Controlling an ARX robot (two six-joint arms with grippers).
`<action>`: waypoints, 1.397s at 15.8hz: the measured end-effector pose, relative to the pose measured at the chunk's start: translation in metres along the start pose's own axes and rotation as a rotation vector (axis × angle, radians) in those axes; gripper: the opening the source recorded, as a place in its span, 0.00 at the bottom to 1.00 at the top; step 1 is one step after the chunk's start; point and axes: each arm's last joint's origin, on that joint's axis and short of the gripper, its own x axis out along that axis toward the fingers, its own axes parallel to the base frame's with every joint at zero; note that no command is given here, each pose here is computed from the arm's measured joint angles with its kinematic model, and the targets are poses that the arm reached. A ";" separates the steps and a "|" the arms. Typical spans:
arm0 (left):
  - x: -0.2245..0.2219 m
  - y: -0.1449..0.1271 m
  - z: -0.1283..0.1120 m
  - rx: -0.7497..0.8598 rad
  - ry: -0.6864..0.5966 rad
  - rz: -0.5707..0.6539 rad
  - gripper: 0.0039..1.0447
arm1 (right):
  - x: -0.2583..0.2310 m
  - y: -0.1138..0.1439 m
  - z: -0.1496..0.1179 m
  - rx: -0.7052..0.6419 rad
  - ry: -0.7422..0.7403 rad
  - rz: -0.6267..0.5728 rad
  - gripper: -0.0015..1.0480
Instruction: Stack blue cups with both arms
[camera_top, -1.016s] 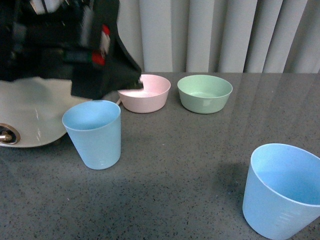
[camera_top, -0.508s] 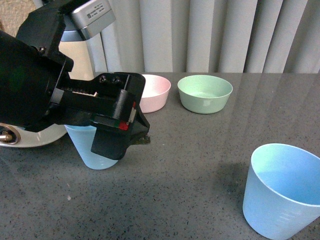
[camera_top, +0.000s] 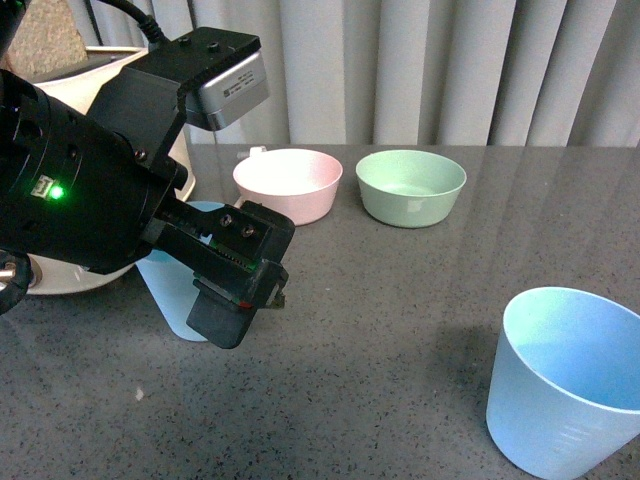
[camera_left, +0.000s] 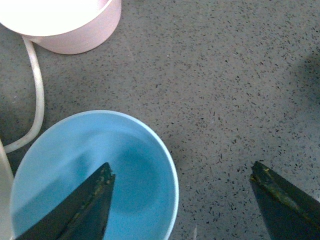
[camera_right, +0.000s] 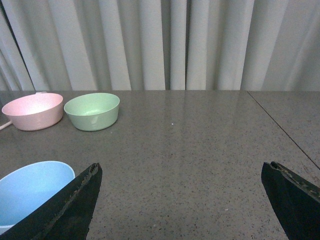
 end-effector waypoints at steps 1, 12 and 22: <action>0.002 -0.002 0.000 0.011 0.004 -0.009 0.70 | 0.000 0.000 0.000 0.000 0.000 0.000 0.94; -0.018 -0.024 0.022 0.126 -0.013 -0.081 0.02 | 0.000 0.000 0.000 0.000 0.000 0.000 0.94; 0.003 -0.087 0.028 0.346 0.023 -0.226 0.02 | 0.000 0.000 0.000 0.000 0.000 0.000 0.94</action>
